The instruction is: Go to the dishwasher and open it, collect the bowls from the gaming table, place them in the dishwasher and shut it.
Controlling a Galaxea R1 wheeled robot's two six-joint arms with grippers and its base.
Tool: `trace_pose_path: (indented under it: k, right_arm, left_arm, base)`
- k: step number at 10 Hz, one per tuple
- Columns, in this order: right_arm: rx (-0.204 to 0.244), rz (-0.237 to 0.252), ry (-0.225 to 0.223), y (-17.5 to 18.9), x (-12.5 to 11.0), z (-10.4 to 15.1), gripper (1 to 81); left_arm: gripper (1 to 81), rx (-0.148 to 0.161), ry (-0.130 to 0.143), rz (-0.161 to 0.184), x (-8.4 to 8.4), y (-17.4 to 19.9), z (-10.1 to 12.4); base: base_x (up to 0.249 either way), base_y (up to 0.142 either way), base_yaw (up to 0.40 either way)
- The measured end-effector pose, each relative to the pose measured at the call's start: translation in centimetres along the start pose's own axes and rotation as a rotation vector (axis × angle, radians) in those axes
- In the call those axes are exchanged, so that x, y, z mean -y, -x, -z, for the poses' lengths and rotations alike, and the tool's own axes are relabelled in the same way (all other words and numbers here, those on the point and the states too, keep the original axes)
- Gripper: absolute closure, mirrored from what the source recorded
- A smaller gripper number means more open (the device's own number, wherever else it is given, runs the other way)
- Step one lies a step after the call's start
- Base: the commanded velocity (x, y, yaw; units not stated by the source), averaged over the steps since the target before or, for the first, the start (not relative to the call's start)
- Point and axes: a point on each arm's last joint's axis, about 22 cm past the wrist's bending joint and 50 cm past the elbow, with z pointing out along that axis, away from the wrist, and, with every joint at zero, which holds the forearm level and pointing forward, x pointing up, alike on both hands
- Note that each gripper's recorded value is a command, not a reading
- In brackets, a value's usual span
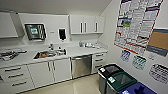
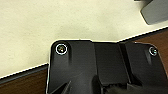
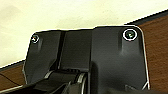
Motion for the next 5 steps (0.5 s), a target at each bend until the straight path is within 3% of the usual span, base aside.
trace_pose_path:
  k: [1, 3, 5]
  right_arm:
    - [-0.007, 0.001, -0.013, -0.6, 0.8, -0.2, 1.0]
    - [0.007, 0.000, 0.004, 0.5, -0.5, 0.2, 1.0]
    - [-0.003, 0.002, -0.001, -0.3, 0.0, 0.0, 1.0]
  left_arm:
    - [1.0, -0.008, -0.010, -0.001, 0.5, -0.4, 0.0]
    - [1.0, 0.010, 0.013, 0.006, -1.1, 1.0, 0.0]
    - [1.0, 0.001, 0.011, 0.006, -0.9, 0.3, -0.1]
  base:
    - [0.111, 0.079, 0.000]
    - [0.112, 0.079, 0.000]
    - [0.111, 0.079, 0.000]
